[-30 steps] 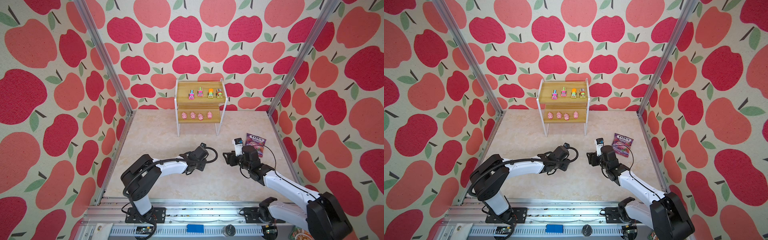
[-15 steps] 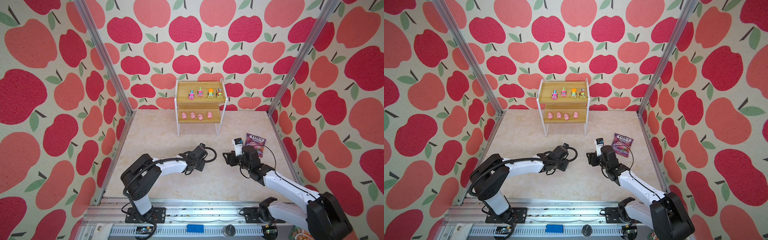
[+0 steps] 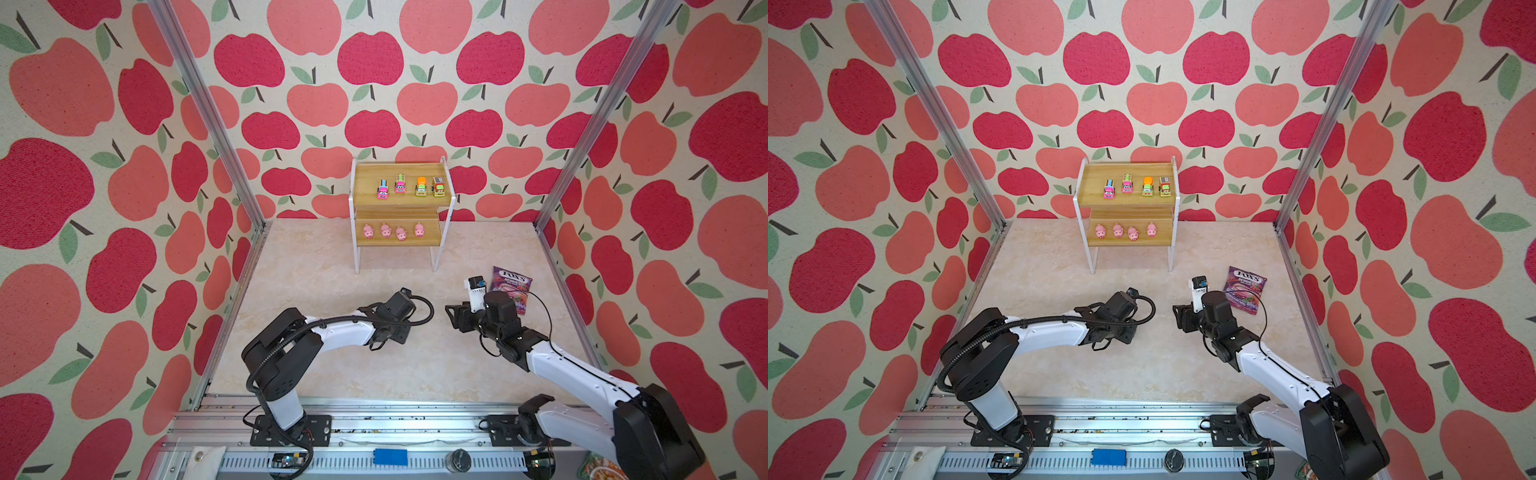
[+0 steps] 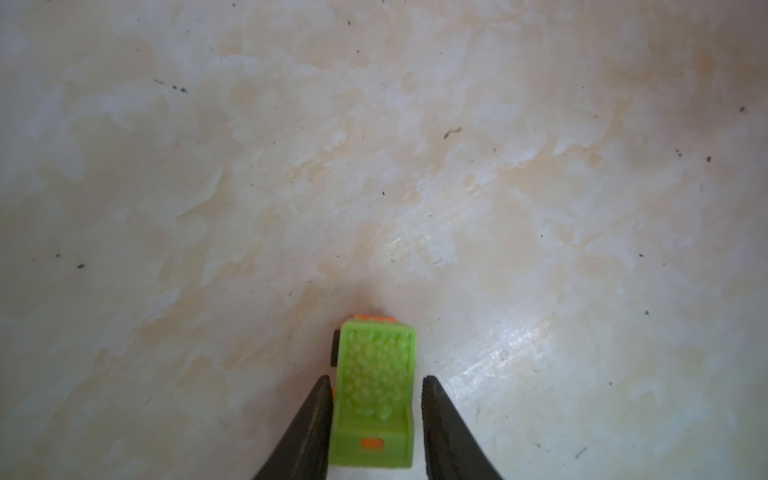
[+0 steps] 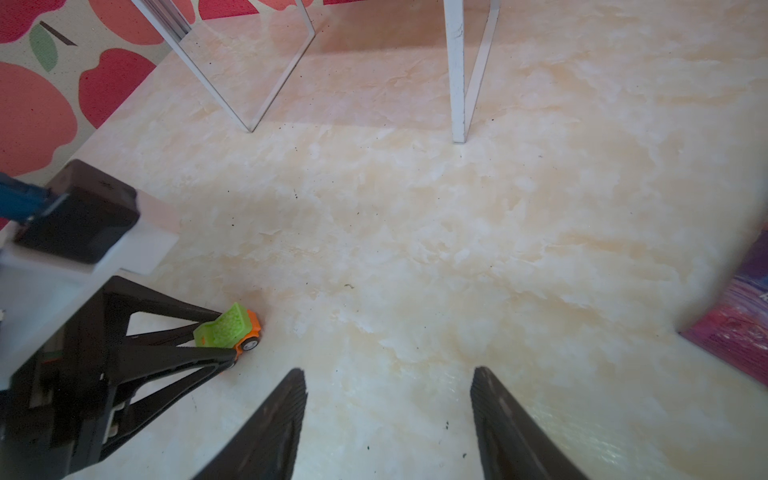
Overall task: Place and organize the plastic toys onto the shelf
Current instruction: 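Lift the dump truck with the left gripper and carry it to the upper shelf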
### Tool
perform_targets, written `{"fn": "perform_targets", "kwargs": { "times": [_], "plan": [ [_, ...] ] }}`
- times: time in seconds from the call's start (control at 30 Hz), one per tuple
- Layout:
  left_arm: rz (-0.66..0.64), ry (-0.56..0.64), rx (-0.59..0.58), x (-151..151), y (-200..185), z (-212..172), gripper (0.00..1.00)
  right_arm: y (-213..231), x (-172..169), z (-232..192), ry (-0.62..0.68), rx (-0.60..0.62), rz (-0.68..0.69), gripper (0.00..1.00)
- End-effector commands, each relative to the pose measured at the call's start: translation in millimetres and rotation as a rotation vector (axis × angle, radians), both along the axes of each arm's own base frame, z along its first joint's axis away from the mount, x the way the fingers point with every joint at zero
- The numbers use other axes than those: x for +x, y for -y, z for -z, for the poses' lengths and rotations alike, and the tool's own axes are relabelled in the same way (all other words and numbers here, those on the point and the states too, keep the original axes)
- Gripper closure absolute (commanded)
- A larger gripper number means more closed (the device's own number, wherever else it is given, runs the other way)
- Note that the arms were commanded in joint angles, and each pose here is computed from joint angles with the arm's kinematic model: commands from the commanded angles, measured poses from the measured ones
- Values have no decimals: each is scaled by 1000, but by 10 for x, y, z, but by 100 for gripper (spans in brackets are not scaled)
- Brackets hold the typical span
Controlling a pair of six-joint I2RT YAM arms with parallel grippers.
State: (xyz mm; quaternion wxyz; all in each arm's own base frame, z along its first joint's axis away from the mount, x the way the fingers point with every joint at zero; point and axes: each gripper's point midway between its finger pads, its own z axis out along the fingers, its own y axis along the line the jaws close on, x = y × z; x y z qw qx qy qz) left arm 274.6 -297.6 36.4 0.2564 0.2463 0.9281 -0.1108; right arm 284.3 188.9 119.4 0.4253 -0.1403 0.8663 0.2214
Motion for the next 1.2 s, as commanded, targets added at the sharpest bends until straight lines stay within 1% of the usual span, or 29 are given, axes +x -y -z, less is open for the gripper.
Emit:
{"fn": "perform_targets", "kwargs": {
  "times": [0.0,0.07,0.37,0.47,0.57,0.63,0.73,0.83,1.07,1.17],
  "plan": [
    [31,-14,24,-31,39,16,61,6,0,0,2,16,2,34],
    [32,-16,31,-28,43,22,62,8,-4,-2,3,17,1,34],
    [38,-15,49,-33,48,25,71,32,-9,-14,12,11,8,34],
    [29,-3,49,-20,37,-33,73,45,-9,-16,14,5,12,34],
    [13,0,47,-7,22,-129,73,71,-2,-34,21,-4,21,34],
    [8,5,36,3,34,-244,74,84,0,-57,29,-10,25,34],
    [-13,5,30,39,8,-448,74,102,1,-111,43,-19,26,35],
    [-42,7,9,103,-42,-744,74,123,-4,-202,67,-34,20,35],
    [-102,21,-70,298,-227,-1670,73,146,3,-649,188,-62,-10,35],
    [-119,55,-77,387,-338,-2029,72,101,13,-893,248,-64,-39,35]
  ]
}}
